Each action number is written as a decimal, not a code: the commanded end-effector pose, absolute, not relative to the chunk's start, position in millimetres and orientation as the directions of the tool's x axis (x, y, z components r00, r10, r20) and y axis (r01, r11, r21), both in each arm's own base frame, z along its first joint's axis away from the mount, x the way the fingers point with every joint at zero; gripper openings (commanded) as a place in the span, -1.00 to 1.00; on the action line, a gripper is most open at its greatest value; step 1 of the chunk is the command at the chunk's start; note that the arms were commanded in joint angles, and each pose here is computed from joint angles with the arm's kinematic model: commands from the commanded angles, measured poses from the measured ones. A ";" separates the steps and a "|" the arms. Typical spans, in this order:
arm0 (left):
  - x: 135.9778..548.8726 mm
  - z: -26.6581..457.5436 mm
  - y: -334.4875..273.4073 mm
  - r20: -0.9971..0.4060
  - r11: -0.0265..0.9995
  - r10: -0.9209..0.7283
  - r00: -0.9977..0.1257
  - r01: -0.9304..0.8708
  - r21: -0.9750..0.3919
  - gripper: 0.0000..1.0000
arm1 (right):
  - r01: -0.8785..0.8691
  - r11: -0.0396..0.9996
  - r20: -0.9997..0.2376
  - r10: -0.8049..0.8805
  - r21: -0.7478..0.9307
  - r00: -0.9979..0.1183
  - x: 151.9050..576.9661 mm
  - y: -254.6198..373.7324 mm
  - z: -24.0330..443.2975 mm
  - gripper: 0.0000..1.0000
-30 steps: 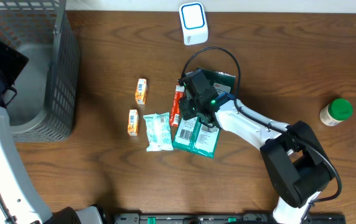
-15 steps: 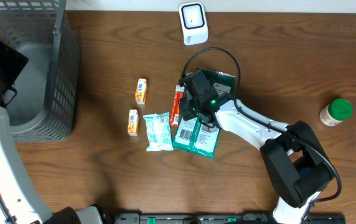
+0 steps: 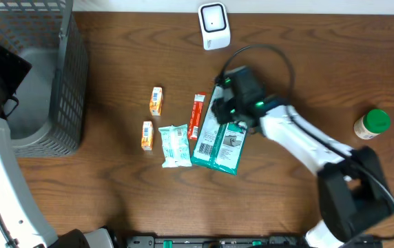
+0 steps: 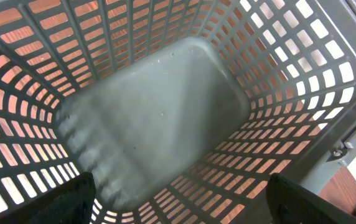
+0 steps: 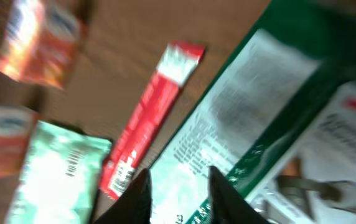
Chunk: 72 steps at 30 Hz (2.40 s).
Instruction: Scan the item barcode
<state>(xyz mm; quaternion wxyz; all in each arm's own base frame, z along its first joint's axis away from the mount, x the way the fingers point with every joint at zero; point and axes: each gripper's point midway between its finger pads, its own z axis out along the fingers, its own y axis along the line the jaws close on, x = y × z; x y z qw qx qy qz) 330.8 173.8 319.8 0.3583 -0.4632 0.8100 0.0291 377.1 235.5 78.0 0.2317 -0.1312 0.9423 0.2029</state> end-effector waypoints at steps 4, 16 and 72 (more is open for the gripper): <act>330.1 321.9 175.9 -0.615 0.570 -0.725 -0.312 -0.772 -0.280 0.77 | -0.350 0.841 -0.447 -0.148 0.413 -0.882 373.0 236.8 73.0 -0.81; 334.1 304.0 112.4 -0.393 0.614 -0.788 -0.473 -0.645 -0.455 0.76 | -0.333 0.845 -0.333 -0.198 0.418 -0.922 353.7 246.2 29.7 -0.88; 348.8 241.4 -81.0 -0.476 0.912 -0.377 -0.795 -0.410 -0.038 -0.86 | -0.268 0.937 -0.262 -0.206 0.224 -0.943 343.2 203.9 3.9 -0.87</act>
